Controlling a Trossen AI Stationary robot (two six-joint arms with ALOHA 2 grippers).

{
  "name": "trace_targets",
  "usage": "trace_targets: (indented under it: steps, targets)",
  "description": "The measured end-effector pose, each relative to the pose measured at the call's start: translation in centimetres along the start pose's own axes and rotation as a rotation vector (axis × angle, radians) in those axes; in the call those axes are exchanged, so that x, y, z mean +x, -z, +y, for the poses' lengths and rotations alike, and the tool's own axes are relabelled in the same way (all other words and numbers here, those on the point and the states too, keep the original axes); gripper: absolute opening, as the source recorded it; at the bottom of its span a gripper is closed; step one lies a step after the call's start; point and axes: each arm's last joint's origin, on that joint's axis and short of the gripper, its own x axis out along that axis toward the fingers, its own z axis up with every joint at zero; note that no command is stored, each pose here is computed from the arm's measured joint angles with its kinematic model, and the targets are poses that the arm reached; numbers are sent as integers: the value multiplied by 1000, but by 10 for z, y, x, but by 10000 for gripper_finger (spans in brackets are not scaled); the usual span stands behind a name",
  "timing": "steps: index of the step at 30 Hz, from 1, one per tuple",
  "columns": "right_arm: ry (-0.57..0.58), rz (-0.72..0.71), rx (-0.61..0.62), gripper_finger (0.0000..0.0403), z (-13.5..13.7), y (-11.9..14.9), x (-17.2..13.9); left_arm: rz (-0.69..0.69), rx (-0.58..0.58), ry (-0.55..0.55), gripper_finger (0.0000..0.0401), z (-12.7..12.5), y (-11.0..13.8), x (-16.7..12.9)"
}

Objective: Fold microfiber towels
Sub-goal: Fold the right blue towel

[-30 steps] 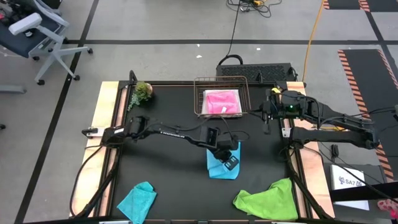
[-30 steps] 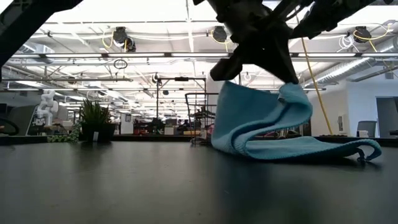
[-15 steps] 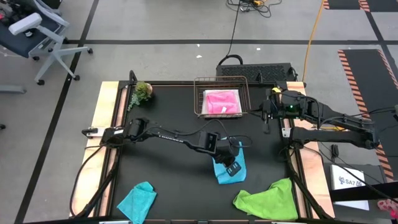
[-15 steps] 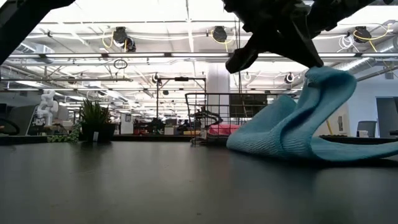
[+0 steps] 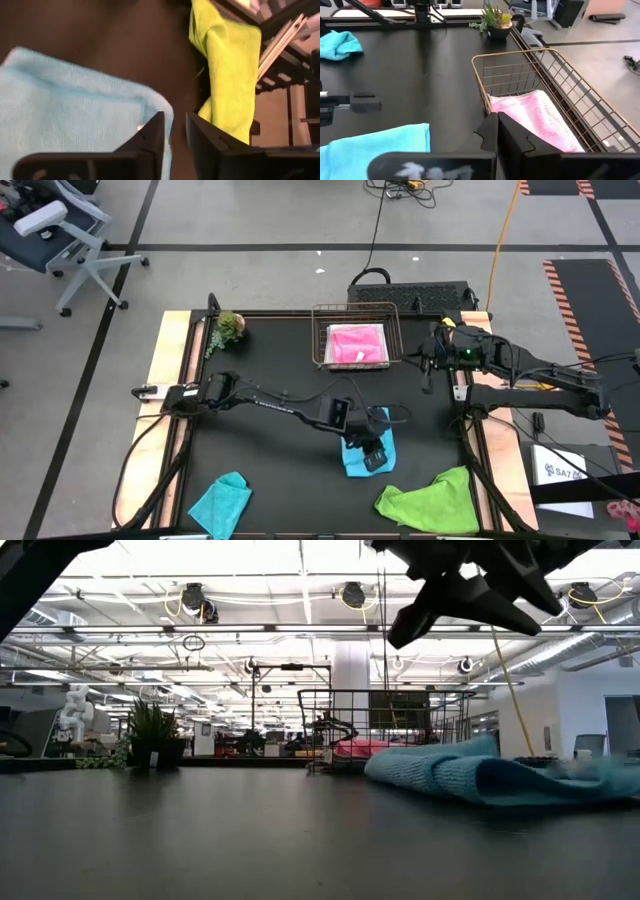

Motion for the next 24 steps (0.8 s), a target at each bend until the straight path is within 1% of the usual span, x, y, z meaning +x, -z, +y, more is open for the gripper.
trace_targets:
  steps: [3, 6, 8, 12, 16, 17, 19, 21, 24]
  targets:
    - [-1, 10, 17, 0, 0, 1, 0, -26, 4, 15, 106, -2, -2, 0]
    - [-27, 50, 89, 0, 3, 5, 0, -18, -4, 1, 119, -3, 1, 0]
    - [-60, 99, 134, 0, 9, 9, 5, -5, -23, -81, 120, -4, 7, 0]
    - [-145, 192, 200, 0, 30, 30, 26, 43, -39, -317, 109, -2, 27, -4]
    - [-184, 268, 259, 0, 56, 65, 55, 190, -62, -513, 88, 5, 49, -13]
    - [-192, 264, 286, 0, 62, 73, 62, 222, -68, -554, 83, 6, 54, -15]
    - [-200, 255, 337, 0, 75, 88, 74, 263, -75, -625, 76, 10, 59, -20]
    - [-172, 223, 373, 0, 86, 100, 84, 294, -81, -678, 71, 13, 62, -24]
    - [-126, 187, 398, 0, 101, 106, 97, 328, -97, -719, 65, 16, 65, -28]
